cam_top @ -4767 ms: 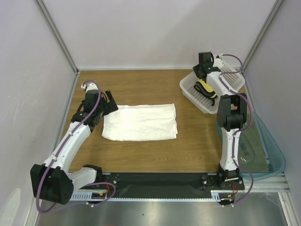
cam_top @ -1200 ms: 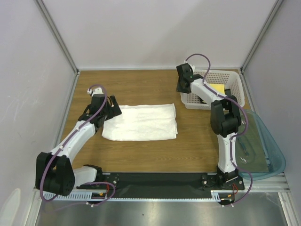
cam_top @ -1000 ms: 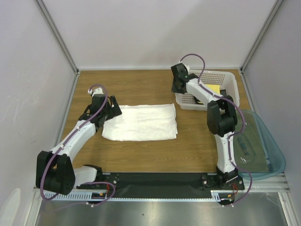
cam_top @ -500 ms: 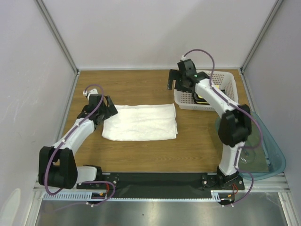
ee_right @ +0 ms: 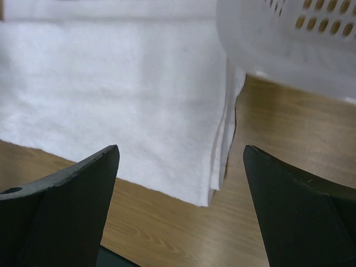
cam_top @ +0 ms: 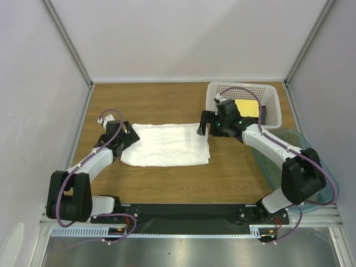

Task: Fold and stack the towels
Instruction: Neatly place the folded towel into the bin

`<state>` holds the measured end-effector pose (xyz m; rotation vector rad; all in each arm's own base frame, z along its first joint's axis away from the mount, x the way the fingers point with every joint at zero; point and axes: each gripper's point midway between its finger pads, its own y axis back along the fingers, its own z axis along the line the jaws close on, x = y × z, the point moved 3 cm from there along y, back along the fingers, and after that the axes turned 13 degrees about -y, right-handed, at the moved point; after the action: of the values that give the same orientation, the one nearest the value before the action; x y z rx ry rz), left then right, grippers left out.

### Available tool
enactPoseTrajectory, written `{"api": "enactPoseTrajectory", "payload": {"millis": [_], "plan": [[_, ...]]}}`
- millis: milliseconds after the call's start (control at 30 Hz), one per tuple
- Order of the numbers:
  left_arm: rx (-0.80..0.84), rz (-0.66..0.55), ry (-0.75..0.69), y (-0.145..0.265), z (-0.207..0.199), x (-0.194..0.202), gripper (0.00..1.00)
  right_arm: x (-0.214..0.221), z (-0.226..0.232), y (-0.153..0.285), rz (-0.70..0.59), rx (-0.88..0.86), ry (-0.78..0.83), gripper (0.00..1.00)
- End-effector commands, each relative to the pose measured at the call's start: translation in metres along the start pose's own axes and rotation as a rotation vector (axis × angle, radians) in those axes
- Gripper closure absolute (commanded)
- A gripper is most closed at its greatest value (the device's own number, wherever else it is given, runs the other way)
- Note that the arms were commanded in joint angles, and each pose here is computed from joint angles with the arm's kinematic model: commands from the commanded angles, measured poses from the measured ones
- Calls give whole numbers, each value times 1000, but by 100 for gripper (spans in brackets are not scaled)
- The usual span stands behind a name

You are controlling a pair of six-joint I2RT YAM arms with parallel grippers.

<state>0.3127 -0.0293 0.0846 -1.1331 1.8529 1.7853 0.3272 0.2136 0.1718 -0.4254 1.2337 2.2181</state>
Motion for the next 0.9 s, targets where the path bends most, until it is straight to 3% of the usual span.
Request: {"api": "enactPoseTrajectory", "payload": {"millis": [0, 333, 633, 833, 867], "plan": [[27, -94, 63, 8, 0, -11, 0, 7, 3, -8, -43, -24, -22, 1], [28, -139, 59, 7, 9, 4, 2, 29, -35, -59, -61, 69, -72, 6], [40, -79, 41, -10, 3, 8, 7, 49, -47, -87, -9, 86, -117, 9], [44, -39, 41, -16, 0, 11, 13, 57, -42, -92, 21, 40, -143, 21], [49, -37, 39, -16, -1, 11, 19, 58, -42, -93, 26, 37, -152, 25]]}}
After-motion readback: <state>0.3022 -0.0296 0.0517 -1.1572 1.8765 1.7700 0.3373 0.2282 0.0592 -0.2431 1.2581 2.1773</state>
